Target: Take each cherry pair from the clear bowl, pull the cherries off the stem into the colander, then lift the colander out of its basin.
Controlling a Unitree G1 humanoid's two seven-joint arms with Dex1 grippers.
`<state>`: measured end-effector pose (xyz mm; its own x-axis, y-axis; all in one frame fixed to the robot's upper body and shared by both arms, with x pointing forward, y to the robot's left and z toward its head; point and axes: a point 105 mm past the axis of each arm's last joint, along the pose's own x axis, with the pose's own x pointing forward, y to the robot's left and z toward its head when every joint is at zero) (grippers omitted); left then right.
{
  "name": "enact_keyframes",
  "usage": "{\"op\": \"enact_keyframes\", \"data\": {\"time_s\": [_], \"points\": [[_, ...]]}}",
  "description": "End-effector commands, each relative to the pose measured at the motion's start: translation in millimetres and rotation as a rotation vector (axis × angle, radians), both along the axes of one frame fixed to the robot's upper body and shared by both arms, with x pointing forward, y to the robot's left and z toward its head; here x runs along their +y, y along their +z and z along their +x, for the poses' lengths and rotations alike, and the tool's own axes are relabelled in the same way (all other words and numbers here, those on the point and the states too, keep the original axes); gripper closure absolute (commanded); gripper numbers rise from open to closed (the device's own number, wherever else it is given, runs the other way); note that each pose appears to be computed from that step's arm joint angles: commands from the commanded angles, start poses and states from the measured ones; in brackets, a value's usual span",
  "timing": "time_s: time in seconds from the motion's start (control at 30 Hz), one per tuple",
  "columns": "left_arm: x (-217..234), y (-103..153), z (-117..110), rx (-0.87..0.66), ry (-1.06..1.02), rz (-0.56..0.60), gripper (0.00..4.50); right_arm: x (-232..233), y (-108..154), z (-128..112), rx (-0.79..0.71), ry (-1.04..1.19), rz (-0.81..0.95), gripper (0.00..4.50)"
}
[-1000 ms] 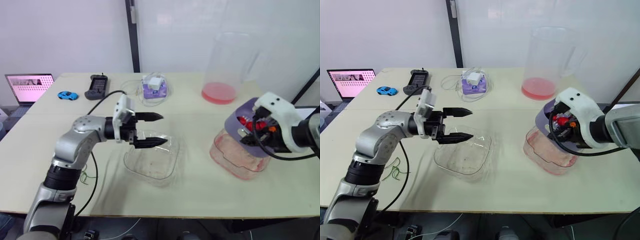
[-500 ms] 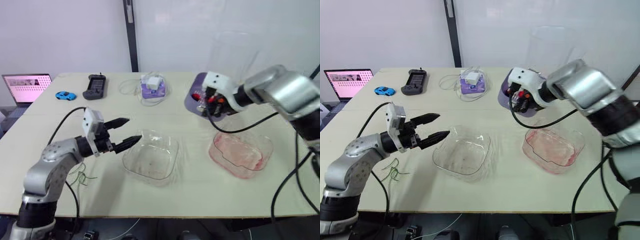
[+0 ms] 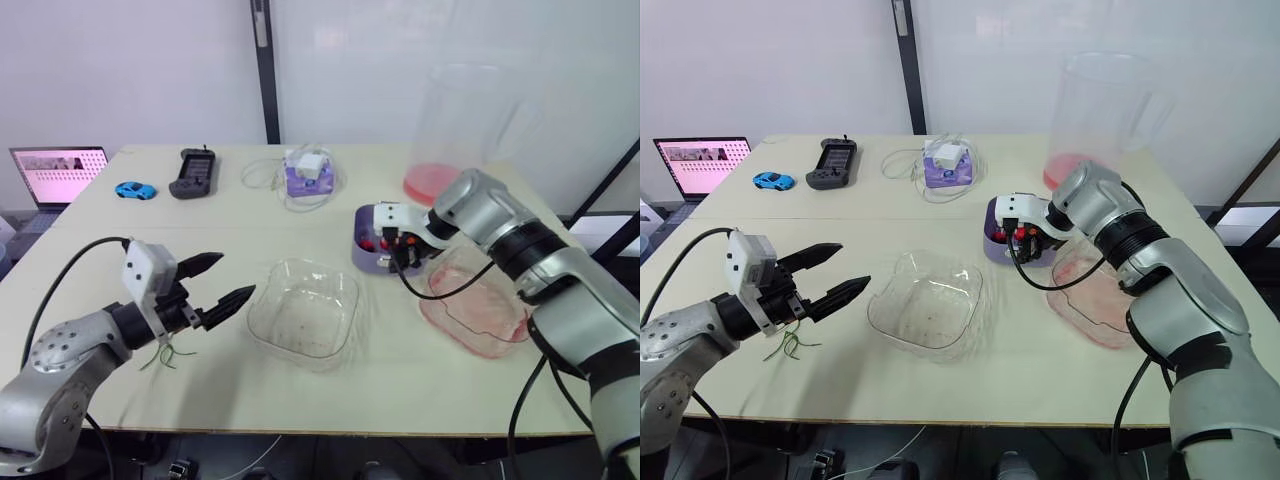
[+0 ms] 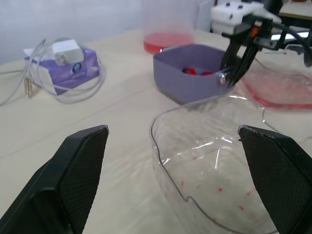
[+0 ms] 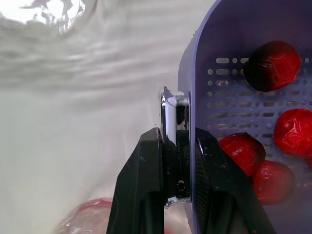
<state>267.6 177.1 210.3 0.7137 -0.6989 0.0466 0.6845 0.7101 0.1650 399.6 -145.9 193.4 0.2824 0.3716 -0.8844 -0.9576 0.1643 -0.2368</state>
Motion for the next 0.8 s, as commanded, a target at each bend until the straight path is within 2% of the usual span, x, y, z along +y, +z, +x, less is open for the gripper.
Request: {"op": "enact_keyframes", "data": {"time_s": [0.03,0.07,0.1,0.2,0.3,0.43,0.57,0.63,0.73,0.8], "points": [[1.3,9.2,-5.0,-0.027,0.016,-0.005,0.00,0.9,14.7,4.0,-0.047,0.015,0.018,3.77],[1.8,7.7,-4.7,-0.018,0.020,-0.002,0.00,1.5,16.3,4.1,-0.049,0.019,0.019,3.23],[1.9,5.8,-4.0,-0.007,0.021,0.002,0.00,3.1,21.2,4.6,-0.060,0.020,0.034,2.95],[2.2,-0.1,-0.3,0.035,0.021,0.011,0.00,4.4,36.7,6.8,-0.104,0.015,0.067,1.53],[-0.4,-0.2,7.8,0.046,0.003,0.005,0.00,-1.7,70.3,12.3,-0.202,-0.027,0.147,0.07],[-7.8,2.9,14.7,0.052,-0.044,-0.011,0.00,-15.3,104.0,7.9,-0.259,-0.059,0.254,0.02],[-12.0,-0.5,22.0,0.108,-0.119,0.039,0.00,-47.6,145.9,-21.0,-0.324,-0.060,0.508,0.02],[-8.3,2.1,26.3,0.114,-0.135,0.058,0.00,-68.6,150.9,-32.0,-0.388,-0.099,0.551,0.02],[2.0,10.7,34.0,0.113,-0.152,0.077,0.00,-105.3,147.8,-59.7,-0.428,-0.182,0.671,0.02],[7.3,13.7,37.5,0.113,-0.154,0.084,0.00,-118.3,143.8,-70.9,-0.471,-0.222,0.688,0.02]]}}
